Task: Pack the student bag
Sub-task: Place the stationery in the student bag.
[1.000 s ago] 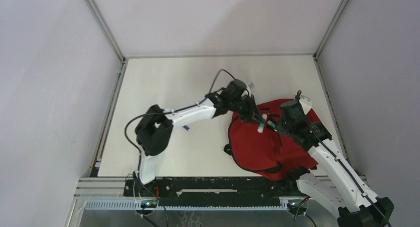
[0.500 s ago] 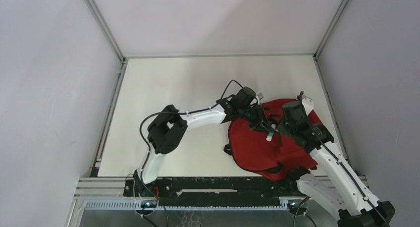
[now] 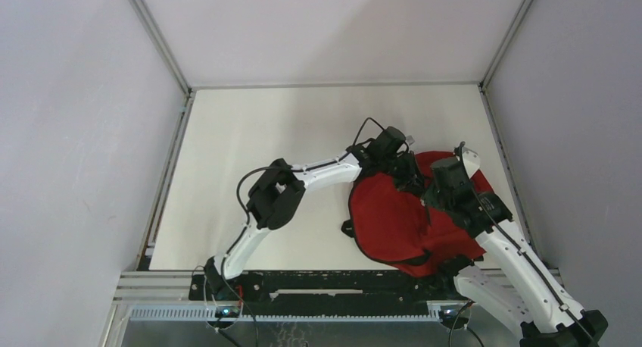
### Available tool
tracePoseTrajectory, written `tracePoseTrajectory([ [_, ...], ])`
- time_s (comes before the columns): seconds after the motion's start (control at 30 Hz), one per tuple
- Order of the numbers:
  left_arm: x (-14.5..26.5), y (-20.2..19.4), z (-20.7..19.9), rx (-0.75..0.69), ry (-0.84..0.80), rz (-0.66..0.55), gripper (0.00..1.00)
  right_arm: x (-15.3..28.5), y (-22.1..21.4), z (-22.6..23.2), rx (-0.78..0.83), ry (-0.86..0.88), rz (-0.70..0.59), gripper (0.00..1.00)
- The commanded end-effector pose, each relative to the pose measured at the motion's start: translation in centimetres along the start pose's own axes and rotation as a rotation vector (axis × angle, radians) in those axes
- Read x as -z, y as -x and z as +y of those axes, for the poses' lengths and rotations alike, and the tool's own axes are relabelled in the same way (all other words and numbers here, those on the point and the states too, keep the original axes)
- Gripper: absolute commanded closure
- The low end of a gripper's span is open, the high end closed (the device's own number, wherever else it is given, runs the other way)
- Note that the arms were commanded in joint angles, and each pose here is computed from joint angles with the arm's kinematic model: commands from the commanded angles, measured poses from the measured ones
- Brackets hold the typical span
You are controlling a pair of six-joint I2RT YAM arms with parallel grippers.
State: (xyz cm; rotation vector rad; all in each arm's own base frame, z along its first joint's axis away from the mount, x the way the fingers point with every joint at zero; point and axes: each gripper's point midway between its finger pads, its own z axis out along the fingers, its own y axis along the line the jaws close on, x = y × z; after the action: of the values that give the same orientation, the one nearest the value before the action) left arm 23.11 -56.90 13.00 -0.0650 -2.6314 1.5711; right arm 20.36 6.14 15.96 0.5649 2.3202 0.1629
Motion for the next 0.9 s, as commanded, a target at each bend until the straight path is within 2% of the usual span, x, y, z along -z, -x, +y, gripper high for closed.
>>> tracePoseTrajectory([
  [0.0, 0.3, 2.2, -3.3, -0.023, -0.040, -0.079, 0.98, 0.7, 0.4, 1.9, -0.027, 0.071, -0.013, 1.00],
  [0.13, -0.1, 2.0, -3.2, -0.035, -0.041, -0.052, 0.63, 0.6, 0.3, 1.9, -0.024, 0.069, -0.010, 1.00],
  [0.2, 0.4, 1.7, -3.2, -0.054, -0.038, -0.050, 0.52, 0.6, 0.3, 1.8, -0.023, 0.063, -0.010, 1.00],
  [0.43, 2.0, 0.5, -3.0, -0.126, -0.023, -0.043, 0.51, 0.3, 0.4, 2.0, -0.012, 0.063, -0.010, 1.00],
  [0.63, 4.9, -2.2, -0.5, -0.239, 0.047, -0.018, 0.63, 0.3, 0.6, 1.4, -0.010, 0.046, -0.018, 1.00],
  [0.87, 11.1, -5.7, 2.1, -0.386, 0.145, -0.026, 0.56, 0.3, 1.2, 0.5, 0.006, 0.014, -0.046, 1.00],
])
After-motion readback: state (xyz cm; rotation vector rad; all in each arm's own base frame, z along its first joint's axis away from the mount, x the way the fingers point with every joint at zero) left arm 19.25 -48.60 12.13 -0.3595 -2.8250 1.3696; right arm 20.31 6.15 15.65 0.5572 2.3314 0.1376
